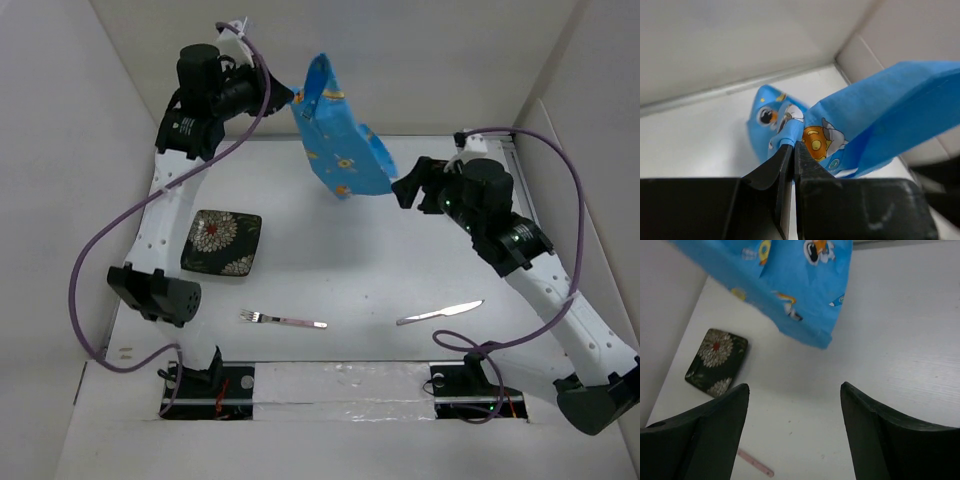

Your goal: Set the dinner table for one person

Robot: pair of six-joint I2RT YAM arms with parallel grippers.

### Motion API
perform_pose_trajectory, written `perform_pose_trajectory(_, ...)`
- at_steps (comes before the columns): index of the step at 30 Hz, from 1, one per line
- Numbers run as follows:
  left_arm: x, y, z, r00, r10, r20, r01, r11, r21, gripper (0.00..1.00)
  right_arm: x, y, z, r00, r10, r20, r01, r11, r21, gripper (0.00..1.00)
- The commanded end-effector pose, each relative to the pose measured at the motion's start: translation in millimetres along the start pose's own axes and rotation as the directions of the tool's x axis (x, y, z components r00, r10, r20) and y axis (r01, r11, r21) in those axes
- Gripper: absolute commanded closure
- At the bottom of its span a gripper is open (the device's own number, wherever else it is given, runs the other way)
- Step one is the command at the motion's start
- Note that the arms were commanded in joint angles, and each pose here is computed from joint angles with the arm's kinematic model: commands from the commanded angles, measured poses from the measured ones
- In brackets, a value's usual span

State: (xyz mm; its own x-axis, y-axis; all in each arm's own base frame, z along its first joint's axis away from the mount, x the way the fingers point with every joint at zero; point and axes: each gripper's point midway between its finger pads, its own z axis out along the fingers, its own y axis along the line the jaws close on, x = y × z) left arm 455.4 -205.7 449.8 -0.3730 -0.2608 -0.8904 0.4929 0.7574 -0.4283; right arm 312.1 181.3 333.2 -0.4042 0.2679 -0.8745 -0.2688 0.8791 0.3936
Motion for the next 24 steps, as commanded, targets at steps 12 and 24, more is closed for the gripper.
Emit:
perform_pose_trajectory(12,193.2,29.7,-26.2,0.943,-0.110,-0.313,0.178,0.964,0.198,1.00,66.0,-61.9,14.5,0.985,0.111,-0.131,-0.092,0.985,0.146,0.92)
perform_pose_trajectory(24,173.8,70.7,59.7,0.926,-0.145,-0.349,0.212,0.964,0.162,1.00,148.4,-105.2,88.5,0.910,0.123,-0.396,-0.036,0.974,0.222,0.35)
